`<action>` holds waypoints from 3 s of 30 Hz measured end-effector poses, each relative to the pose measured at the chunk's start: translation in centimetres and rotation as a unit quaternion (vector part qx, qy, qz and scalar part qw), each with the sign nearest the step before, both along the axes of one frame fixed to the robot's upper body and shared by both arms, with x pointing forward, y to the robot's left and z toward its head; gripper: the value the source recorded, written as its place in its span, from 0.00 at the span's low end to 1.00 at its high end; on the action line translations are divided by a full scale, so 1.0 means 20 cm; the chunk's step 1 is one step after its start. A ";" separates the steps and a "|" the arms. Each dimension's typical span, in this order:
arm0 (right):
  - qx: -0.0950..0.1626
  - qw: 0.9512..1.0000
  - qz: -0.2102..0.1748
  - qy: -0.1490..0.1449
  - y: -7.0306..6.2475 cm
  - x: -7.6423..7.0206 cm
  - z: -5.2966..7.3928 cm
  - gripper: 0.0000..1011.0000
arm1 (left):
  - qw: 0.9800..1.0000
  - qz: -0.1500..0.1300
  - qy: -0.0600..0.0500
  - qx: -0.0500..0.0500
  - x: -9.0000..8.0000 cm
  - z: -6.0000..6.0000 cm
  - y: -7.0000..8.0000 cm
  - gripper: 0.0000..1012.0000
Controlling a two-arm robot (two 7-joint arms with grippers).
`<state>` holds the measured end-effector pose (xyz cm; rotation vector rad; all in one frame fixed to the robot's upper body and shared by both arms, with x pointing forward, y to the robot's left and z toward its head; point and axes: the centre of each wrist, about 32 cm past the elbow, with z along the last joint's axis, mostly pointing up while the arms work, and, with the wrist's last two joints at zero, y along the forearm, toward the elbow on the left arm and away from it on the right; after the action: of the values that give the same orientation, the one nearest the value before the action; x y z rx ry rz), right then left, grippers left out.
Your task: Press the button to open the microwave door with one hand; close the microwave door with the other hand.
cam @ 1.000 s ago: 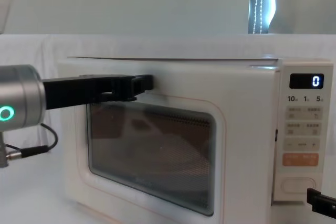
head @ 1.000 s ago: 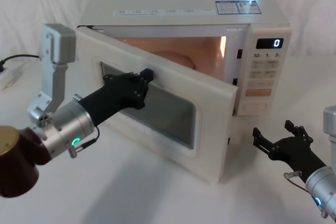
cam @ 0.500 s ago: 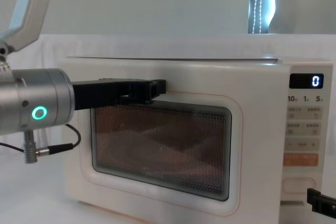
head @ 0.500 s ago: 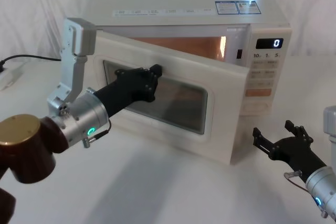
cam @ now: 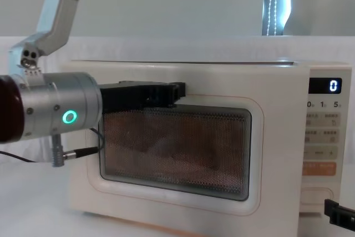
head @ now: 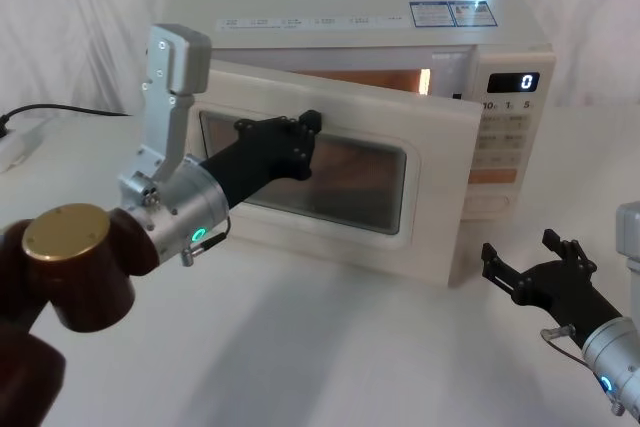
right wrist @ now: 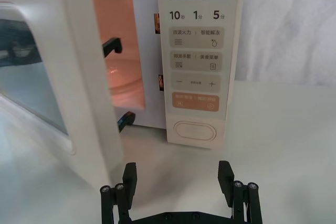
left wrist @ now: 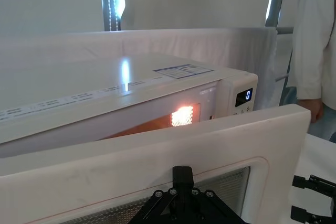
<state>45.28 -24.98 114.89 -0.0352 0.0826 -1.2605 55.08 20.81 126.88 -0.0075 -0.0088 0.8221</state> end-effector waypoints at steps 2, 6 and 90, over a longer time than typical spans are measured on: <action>0.000 1.000 0.000 0.000 0.00 0.00 0.00 0.99 | 1.000 0.000 0.000 0.001 0.01 0.00 -0.02 0.00; 0.000 1.000 0.000 0.000 0.00 0.00 0.00 0.99 | 1.000 -0.002 0.002 0.002 0.04 -0.01 -0.05 0.00; 0.000 1.000 0.000 0.000 0.00 0.00 0.00 0.99 | 0.999 0.047 -0.015 0.008 0.22 0.06 -0.27 0.00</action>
<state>45.28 -24.97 114.89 -0.0351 0.0826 -1.2603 59.39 15.38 128.01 -0.0040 -0.0450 0.9153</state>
